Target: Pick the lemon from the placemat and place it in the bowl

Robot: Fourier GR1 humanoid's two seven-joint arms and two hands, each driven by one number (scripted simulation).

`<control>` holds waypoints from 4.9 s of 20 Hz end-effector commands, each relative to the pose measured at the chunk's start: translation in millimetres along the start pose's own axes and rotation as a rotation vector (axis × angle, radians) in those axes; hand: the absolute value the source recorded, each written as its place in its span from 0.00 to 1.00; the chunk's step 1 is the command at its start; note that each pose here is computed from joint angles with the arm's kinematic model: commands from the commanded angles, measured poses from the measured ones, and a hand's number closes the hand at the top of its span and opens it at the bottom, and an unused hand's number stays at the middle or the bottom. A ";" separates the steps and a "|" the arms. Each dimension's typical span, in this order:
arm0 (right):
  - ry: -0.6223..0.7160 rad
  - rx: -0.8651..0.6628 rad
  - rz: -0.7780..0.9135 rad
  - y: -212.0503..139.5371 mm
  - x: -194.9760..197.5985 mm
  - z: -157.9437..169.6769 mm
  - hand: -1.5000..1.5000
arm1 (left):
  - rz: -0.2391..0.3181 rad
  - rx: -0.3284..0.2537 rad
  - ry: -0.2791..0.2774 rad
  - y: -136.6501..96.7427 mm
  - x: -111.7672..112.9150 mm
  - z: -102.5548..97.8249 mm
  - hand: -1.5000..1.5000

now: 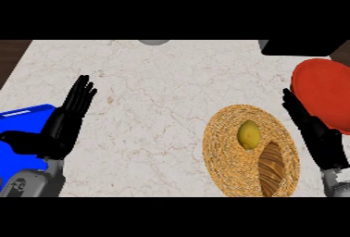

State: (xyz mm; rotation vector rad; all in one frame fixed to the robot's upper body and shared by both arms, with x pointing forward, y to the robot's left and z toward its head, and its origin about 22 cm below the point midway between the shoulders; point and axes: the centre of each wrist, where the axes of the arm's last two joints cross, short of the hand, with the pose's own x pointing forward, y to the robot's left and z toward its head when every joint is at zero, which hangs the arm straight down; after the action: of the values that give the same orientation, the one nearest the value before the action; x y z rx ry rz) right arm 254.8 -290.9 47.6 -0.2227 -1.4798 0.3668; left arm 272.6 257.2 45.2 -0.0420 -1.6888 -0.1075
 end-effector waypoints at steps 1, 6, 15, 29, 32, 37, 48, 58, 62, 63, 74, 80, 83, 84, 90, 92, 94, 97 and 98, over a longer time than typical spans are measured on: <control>0.037 -0.046 -0.018 29.3 10.7 -15.3 1.00 | 0.002 0.021 0.028 3.1 9.3 -11.4 0.50; 0.200 -0.311 -0.117 105.5 8.6 -14.9 1.00 | -0.119 0.075 0.041 -12.4 -11.2 1.8 0.50; -0.165 -0.969 -0.016 147.8 4.2 3.2 0.00 | -0.056 0.061 0.101 -37.5 -16.5 4.1 0.50; 0.171 -0.977 0.166 109.7 45.4 17.8 0.00 | -0.083 0.091 0.093 -35.5 -8.2 -13.0 0.50; 0.306 -0.916 0.152 115.9 66.0 4.3 0.00 | -0.069 0.063 0.100 -45.8 -18.2 0.3 0.50; 0.479 -0.819 0.156 113.5 88.3 4.2 0.00 | -0.067 0.062 0.095 -29.6 -7.2 -1.8 0.50; 0.530 -0.730 0.111 127.8 61.6 18.8 0.00 | -0.078 0.042 0.109 -32.7 -3.5 -0.9 0.50; 0.405 -0.752 0.007 130.5 69.9 36.4 0.00 | -0.071 0.056 0.081 -45.9 -10.1 -3.6 0.50; 0.393 -0.743 -0.057 141.0 64.1 18.6 0.00 | -0.062 0.052 0.116 -28.1 -25.2 -4.7 0.50; 0.401 -0.753 -0.034 137.4 56.0 26.7 0.00 | -0.076 0.064 0.097 -33.8 -17.9 -7.7 0.50; 0.429 -0.765 -0.111 147.7 17.4 16.6 0.00 | -0.065 0.062 0.099 -49.3 -21.4 15.4 0.50; 0.421 -0.760 -0.092 161.8 2.1 18.0 0.00 | -0.081 0.053 0.107 -28.7 -33.7 -12.7 0.50; 0.529 -0.776 -0.009 145.8 -10.9 -2.8 0.00 | -0.066 0.059 0.099 -44.2 -15.0 9.2 0.50; 0.544 -0.784 -0.001 154.6 -21.7 -0.8 0.00 | -0.090 0.072 0.105 -25.4 -25.4 1.0 0.50; 0.581 -0.712 0.046 145.0 -24.2 -15.0 0.00 | -0.077 0.062 0.087 -35.2 -8.2 6.2 0.50; 0.569 -0.738 0.017 164.0 -44.8 -12.1 0.00 | -0.057 0.044 0.107 -34.5 -17.1 2.2 0.50; 0.543 -0.715 -0.004 143.7 -38.8 -24.9 0.00 | -0.065 0.055 0.083 -55.7 -10.7 -6.0 0.50; 0.516 -0.569 0.157 160.9 -29.3 -22.4 1.00 | -0.074 0.069 0.097 -46.5 -28.9 -0.2 0.50; 0.492 -0.554 0.205 173.1 -37.3 -24.4 1.00 | -0.070 0.049 0.097 -37.2 -24.3 1.4 0.50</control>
State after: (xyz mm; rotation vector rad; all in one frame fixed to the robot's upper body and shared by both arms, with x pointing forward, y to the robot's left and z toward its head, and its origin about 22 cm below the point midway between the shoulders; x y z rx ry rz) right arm 258.2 -152.8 -39.5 -0.8463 -1.0603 -0.1150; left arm 272.6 217.1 24.9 0.0641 -1.5920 -0.1117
